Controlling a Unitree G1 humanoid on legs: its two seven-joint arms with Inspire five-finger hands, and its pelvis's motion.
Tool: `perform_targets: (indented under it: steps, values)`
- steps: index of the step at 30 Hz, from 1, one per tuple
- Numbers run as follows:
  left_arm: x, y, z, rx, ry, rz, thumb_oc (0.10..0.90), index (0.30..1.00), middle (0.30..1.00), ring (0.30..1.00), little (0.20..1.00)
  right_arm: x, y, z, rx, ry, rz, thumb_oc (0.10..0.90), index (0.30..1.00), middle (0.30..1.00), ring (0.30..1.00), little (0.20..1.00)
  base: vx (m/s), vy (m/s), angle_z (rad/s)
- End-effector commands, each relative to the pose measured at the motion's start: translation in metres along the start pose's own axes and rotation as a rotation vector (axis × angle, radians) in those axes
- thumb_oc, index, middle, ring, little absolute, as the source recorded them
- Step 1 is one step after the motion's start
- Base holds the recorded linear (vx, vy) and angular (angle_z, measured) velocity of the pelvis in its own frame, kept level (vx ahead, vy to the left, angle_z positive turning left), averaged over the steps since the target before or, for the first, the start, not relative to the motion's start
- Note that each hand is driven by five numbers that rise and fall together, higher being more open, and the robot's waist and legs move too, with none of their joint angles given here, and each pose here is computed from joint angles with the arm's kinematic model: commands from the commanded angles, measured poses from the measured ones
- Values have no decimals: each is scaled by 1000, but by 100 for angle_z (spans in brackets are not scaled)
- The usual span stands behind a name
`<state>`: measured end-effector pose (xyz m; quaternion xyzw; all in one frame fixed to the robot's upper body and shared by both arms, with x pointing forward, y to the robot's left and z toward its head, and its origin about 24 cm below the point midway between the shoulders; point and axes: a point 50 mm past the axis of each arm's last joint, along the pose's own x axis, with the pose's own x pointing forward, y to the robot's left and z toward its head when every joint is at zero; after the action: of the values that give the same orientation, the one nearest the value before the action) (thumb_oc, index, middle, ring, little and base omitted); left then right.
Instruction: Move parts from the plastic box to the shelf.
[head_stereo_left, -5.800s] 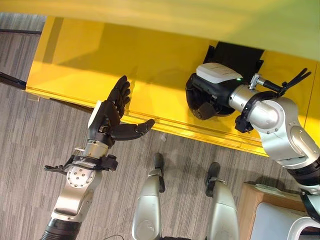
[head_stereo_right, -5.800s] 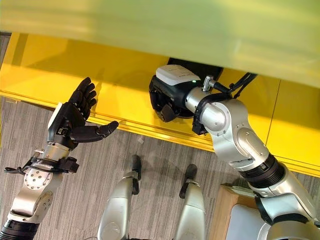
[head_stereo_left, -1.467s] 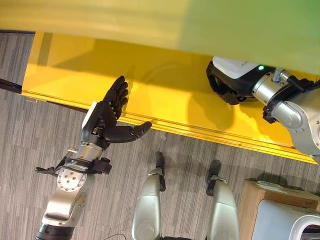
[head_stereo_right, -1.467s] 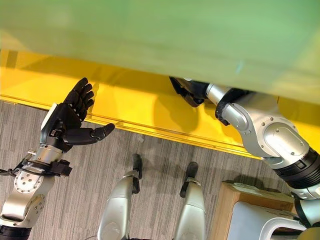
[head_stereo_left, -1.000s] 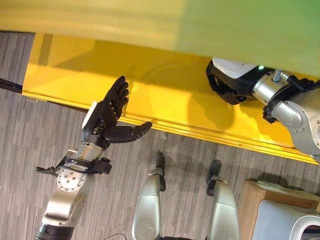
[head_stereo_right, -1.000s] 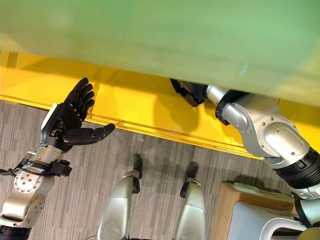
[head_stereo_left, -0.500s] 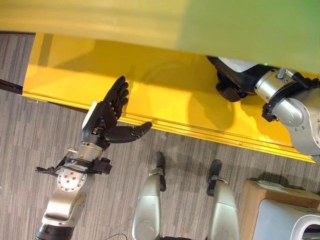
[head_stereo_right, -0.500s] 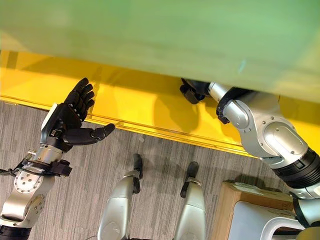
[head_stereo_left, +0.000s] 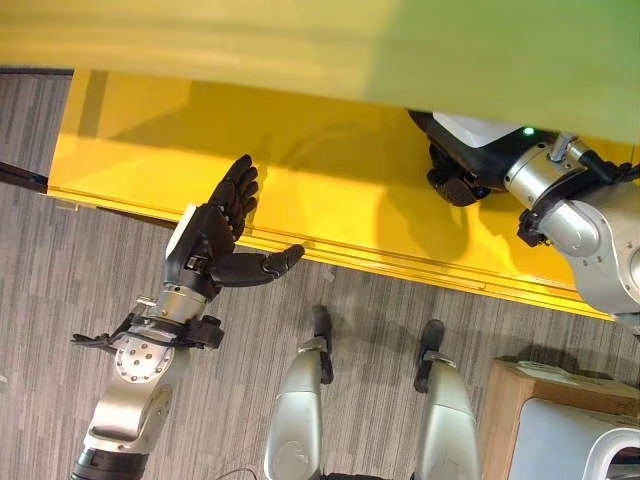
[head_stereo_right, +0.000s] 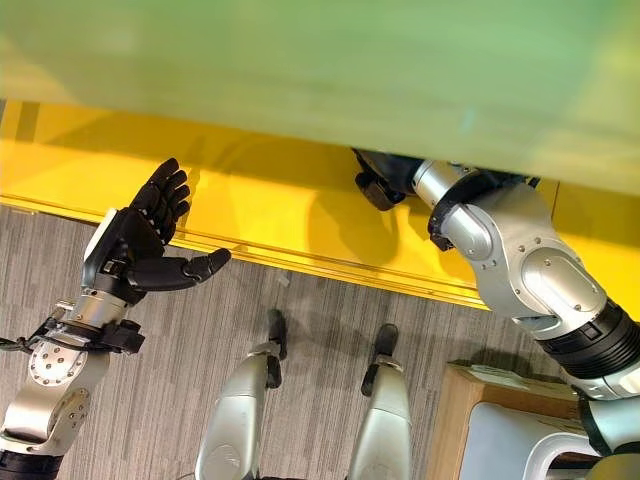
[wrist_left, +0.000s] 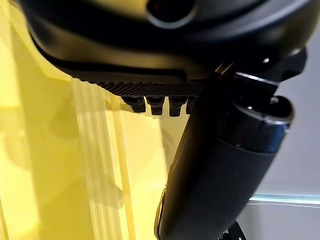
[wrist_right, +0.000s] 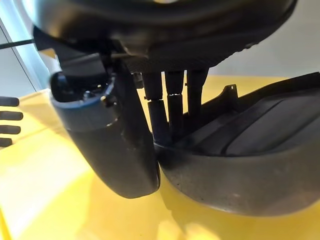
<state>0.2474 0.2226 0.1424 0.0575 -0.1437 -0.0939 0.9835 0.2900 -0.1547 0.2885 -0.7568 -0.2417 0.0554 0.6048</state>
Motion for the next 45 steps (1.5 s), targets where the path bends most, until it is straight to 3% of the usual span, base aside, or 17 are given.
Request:
perform_targets:
  steps: [1,7,17,33,45]
  values:
    - [-25,-36,-44,-112,264,-183,900,1000,1000,1000,1000,-20,-84,16,-85,-98,-434,900,1000,1000,1000,1000,0,0,0]
    - [-25,-39,-44,-118,254,-196,900,1000,1000,1000,1000,-21,-86,26,142,-214,-492,900,1000,1000,1000,1000,0,0,0]
    - [-24,-47,-45,-131,249,-218,900,1000,1000,1000,1000,-25,-95,28,275,-237,-622,900,1000,1000,1000,1000,1,3,-1]
    - [-23,-52,-47,-144,248,-218,900,1000,1000,1000,1000,-27,-97,23,298,-208,-695,900,1000,1000,1000,1000,0,0,0]
    - [-24,-52,-49,-144,248,-216,900,1000,1000,1000,1000,-27,-92,22,306,-209,-654,900,1000,1000,1000,1000,0,0,0]
